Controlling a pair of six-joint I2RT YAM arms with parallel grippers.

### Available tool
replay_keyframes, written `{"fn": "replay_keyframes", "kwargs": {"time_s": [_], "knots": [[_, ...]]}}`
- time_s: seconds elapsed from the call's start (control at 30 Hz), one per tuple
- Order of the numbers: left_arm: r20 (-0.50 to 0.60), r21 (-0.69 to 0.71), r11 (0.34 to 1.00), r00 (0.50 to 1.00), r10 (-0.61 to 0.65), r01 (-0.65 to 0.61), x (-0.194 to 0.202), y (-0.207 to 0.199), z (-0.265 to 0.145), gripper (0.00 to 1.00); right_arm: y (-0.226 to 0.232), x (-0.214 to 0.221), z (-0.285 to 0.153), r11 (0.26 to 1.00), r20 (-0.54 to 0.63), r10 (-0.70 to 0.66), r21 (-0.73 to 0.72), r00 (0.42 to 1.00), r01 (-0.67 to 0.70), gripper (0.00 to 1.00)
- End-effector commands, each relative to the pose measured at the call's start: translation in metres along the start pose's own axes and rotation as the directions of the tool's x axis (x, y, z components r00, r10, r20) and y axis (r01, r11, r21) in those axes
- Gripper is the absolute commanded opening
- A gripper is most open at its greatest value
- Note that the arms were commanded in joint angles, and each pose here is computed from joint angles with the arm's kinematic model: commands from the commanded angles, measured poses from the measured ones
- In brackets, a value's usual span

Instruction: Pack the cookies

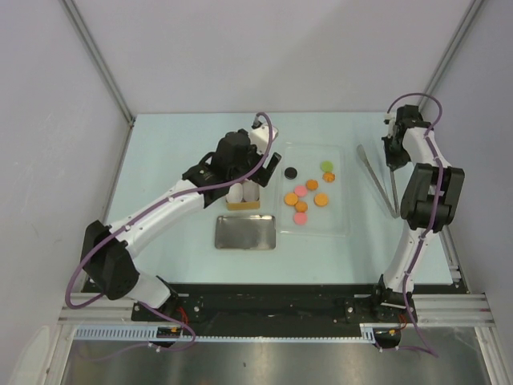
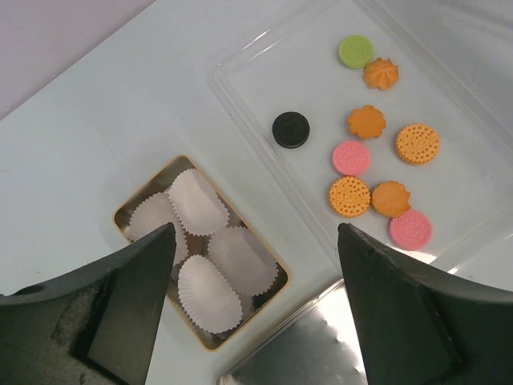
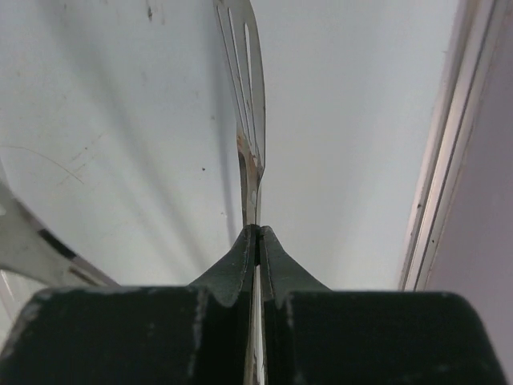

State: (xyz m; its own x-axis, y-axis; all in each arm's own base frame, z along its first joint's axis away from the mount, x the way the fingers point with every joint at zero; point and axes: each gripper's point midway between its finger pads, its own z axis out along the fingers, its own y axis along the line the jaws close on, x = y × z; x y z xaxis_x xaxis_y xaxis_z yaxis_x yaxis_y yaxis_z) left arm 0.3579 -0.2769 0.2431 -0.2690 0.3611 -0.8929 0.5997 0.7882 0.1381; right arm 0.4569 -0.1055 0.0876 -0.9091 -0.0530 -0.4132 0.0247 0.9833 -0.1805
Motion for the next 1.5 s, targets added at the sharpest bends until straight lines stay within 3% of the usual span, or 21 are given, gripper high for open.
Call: {"fn": "replay_keyframes", "kwargs": {"time_s": [0.0,0.33,0.6,0.77,0.97,1.13,1.23,1.47], "knots": [[0.065,0.003,1.000,0.998,0.004,-0.004,-0.017,0.006,-0.012,0.87,0.000,0.004,0.005,0.994,-0.044,-0.104,0.018,0.994,0.105,0.03],[0.063,0.010,1.000,0.998,-0.006,0.006,-0.010,0.008,-0.012,0.87,-0.002,0.016,0.017,0.973,-0.071,-0.220,0.052,0.973,0.223,0.05],[0.063,0.014,1.000,0.998,-0.012,0.011,-0.008,0.009,-0.012,0.87,-0.003,0.029,0.026,0.973,-0.094,-0.218,0.058,0.972,0.223,0.10],[0.052,0.014,1.000,0.999,-0.010,0.010,-0.004,0.009,-0.011,0.87,0.000,0.031,0.025,0.978,-0.084,-0.201,0.030,0.976,0.204,0.28],[0.056,0.013,1.000,0.998,-0.013,0.012,-0.005,0.010,-0.012,0.87,-0.001,0.030,0.019,0.981,-0.072,-0.193,0.010,0.979,0.194,0.39],[0.073,0.028,1.000,0.997,-0.014,0.012,-0.010,0.011,-0.016,0.87,-0.003,0.020,-0.015,0.982,0.000,-0.184,-0.048,0.983,0.183,0.48],[0.081,0.045,0.999,0.997,-0.009,0.005,-0.010,0.010,-0.019,0.87,-0.002,0.026,-0.037,0.974,0.029,-0.193,-0.116,0.981,0.195,0.61],[0.102,0.072,0.997,0.995,0.011,-0.018,-0.007,0.013,-0.027,0.87,0.003,0.065,-0.059,0.935,0.029,-0.248,-0.254,0.968,0.247,0.69]]}}
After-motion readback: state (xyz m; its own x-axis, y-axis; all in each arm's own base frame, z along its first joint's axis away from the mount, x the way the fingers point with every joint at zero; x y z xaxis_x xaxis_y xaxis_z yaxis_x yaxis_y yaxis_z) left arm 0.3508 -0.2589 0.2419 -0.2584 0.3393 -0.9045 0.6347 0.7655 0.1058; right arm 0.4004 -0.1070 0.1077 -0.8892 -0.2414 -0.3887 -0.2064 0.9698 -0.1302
